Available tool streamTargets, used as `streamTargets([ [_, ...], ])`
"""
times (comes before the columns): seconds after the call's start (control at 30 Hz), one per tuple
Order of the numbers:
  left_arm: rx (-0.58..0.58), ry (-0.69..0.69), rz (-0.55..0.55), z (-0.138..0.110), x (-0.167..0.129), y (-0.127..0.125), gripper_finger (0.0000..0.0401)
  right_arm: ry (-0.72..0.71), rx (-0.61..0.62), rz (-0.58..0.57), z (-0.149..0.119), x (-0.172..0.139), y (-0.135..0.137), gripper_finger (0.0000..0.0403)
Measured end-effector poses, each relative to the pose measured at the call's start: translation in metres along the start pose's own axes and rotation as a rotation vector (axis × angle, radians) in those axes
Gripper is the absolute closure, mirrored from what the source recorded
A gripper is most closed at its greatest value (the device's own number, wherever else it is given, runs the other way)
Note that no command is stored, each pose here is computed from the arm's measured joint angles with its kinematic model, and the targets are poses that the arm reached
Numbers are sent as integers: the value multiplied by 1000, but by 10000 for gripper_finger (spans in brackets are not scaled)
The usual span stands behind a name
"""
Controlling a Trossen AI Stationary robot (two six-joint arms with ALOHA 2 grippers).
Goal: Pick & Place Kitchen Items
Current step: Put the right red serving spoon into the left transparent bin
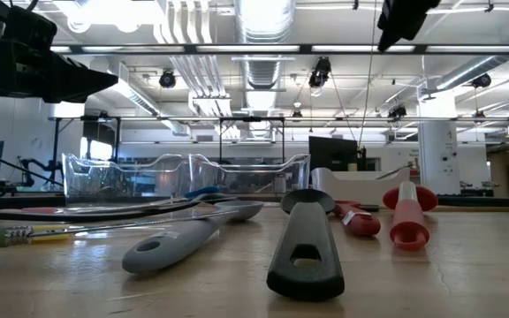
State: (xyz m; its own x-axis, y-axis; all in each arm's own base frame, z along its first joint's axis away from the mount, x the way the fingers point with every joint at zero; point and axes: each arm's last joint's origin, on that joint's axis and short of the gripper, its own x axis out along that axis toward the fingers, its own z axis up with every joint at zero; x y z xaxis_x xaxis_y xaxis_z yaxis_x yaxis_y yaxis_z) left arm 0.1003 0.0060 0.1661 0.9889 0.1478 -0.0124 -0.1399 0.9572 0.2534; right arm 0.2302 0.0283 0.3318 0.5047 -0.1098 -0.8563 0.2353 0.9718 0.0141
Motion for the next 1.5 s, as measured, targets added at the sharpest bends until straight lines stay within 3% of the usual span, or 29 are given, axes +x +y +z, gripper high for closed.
streamTargets([
  [0.17, 0, 0, -1, 0, 0, 0, 375, 85, -62, -17, -14, 20, 3, 394],
  [0.73, 0, 0, 0, 0, 0, 0, 375, 183, -21, -24, -39, 46, 4, 394],
  [0.97, 0, 0, 0, 0, 0, 0, 375, 160, -248, 10, -44, 67, 7, 391],
  [1.17, -7, -13, 5, 1, 0, 0, 375, 197, -379, 11, -38, 80, 12, 339],
  [1.3, -81, -16, 5, 2, 0, 0, 375, 231, -506, 17, -28, 91, 18, 286],
  [1.5, -111, -19, 4, 2, 0, 0, 375, 374, -651, 14, -24, 119, 25, 226],
])
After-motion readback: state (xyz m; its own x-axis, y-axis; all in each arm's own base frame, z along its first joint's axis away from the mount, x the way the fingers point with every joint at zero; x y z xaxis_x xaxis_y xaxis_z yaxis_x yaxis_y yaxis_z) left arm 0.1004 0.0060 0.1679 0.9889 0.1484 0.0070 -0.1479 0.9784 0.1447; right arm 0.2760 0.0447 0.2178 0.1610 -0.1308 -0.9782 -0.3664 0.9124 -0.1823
